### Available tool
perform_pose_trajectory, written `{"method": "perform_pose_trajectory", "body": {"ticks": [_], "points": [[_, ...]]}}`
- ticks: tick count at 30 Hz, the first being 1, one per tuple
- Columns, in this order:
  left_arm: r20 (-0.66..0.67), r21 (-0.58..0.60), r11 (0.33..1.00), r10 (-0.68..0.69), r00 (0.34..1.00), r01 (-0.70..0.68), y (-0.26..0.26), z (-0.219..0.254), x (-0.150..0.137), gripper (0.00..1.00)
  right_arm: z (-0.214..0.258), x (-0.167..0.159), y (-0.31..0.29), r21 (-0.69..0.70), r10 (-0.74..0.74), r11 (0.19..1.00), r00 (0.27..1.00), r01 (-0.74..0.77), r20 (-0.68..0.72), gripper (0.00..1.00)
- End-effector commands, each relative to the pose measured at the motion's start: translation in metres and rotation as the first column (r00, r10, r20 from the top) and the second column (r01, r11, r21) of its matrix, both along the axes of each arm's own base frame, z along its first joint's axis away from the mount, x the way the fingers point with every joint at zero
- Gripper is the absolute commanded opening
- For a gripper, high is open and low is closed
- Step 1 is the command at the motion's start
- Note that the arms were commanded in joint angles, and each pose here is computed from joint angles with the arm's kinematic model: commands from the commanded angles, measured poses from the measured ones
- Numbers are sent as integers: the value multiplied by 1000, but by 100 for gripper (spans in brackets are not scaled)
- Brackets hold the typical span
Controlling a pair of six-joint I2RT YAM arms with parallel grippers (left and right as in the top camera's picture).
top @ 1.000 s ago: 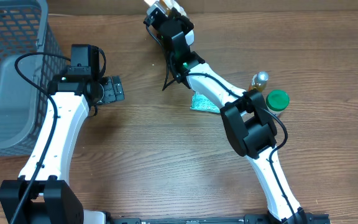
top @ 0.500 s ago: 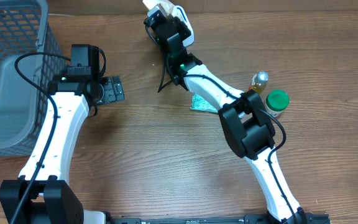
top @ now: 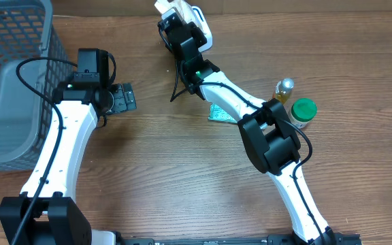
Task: Scan the item barcode
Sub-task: 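Lift the snack bag up to the white scanner with the right gripper, then lower the snack bag back to the table beside the tissue pack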
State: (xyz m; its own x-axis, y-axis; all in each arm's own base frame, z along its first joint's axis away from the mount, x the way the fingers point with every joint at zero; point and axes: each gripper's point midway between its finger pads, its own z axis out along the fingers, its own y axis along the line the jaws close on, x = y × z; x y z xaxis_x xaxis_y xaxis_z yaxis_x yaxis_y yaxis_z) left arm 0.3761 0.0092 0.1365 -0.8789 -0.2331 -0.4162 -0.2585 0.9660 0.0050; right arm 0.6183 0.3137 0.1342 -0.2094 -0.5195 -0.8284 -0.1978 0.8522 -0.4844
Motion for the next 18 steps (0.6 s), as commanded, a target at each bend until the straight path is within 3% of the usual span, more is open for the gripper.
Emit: {"method": "perform_pose_trajectory", "body": {"ticks": [1, 7, 12, 16, 18], "points": [[3, 7, 1000, 7, 1000, -7, -1, 1, 2, 99, 47, 0, 0, 70, 10, 997, 998, -14, 56, 4], [3, 7, 1000, 8, 1000, -8, -1, 1, 2, 99, 102, -20, -13, 177, -21, 984, 1000, 18, 15, 4], [3, 7, 1000, 7, 1000, -7, -1, 1, 2, 99, 98, -49, -26, 267, 1, 962, 981, 51, -193, 4], [3, 7, 1000, 7, 1000, -7, -1, 1, 2, 100, 69, -83, -27, 359, 90, 930, 897, 80, -432, 5], [3, 7, 1000, 7, 1000, -7, -1, 1, 2, 100, 47, -106, -24, 410, 154, 905, 809, 115, -567, 5]]}}
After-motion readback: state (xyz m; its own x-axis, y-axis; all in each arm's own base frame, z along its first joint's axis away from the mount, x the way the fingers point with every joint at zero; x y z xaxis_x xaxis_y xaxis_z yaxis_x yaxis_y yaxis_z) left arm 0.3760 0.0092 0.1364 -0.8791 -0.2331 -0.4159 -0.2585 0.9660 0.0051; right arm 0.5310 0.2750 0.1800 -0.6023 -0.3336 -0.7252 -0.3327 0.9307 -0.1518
